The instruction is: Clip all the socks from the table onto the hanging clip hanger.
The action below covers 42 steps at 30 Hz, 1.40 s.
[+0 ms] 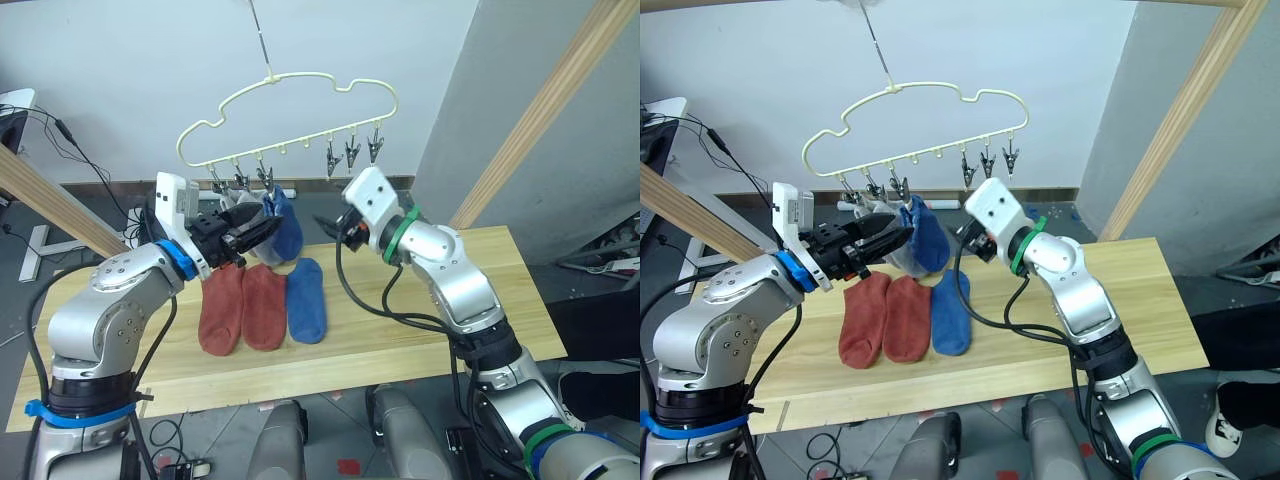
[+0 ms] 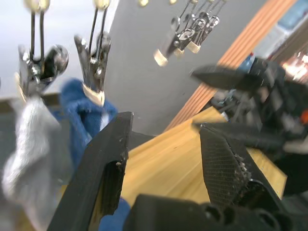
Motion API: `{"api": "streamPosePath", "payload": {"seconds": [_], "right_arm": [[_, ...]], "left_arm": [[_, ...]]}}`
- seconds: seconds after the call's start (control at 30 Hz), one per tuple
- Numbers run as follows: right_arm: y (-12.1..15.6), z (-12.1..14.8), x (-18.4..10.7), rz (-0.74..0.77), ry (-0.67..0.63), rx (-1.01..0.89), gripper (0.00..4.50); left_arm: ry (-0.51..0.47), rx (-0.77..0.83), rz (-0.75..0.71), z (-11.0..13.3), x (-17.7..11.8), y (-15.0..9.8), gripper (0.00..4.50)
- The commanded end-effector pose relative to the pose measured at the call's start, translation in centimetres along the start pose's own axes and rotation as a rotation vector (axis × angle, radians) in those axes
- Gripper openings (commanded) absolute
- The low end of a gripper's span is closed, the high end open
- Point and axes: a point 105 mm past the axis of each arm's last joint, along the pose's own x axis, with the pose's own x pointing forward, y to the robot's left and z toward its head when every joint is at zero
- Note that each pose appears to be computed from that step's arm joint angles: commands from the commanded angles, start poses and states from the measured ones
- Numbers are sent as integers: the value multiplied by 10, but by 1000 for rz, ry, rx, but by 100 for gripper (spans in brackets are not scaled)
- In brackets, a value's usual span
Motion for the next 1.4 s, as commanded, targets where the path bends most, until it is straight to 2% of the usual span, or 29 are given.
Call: {"api": "streamPosePath", "payload": {"seconds": [0.03, 0.37, 0.83, 1.3, 1.4], "right_arm": [[-10, 27, -2, -53, -72, 47, 343], [-17, 30, 15, -61, -47, 191, 343], [-11, 52, 42, -41, -93, 249, 343], [-10, 57, 49, -32, -118, 282, 343], [-11, 56, 50, -34, -117, 291, 283]], "left_arm": [[-55, 106, -50, 17, 3, -11, 249], [-111, 119, -54, 33, 13, -10, 249], [-118, 131, -46, 34, 16, -4, 249], [-131, 122, -48, 32, 20, -5, 249], [-134, 126, -47, 32, 21, -5, 249]]}}
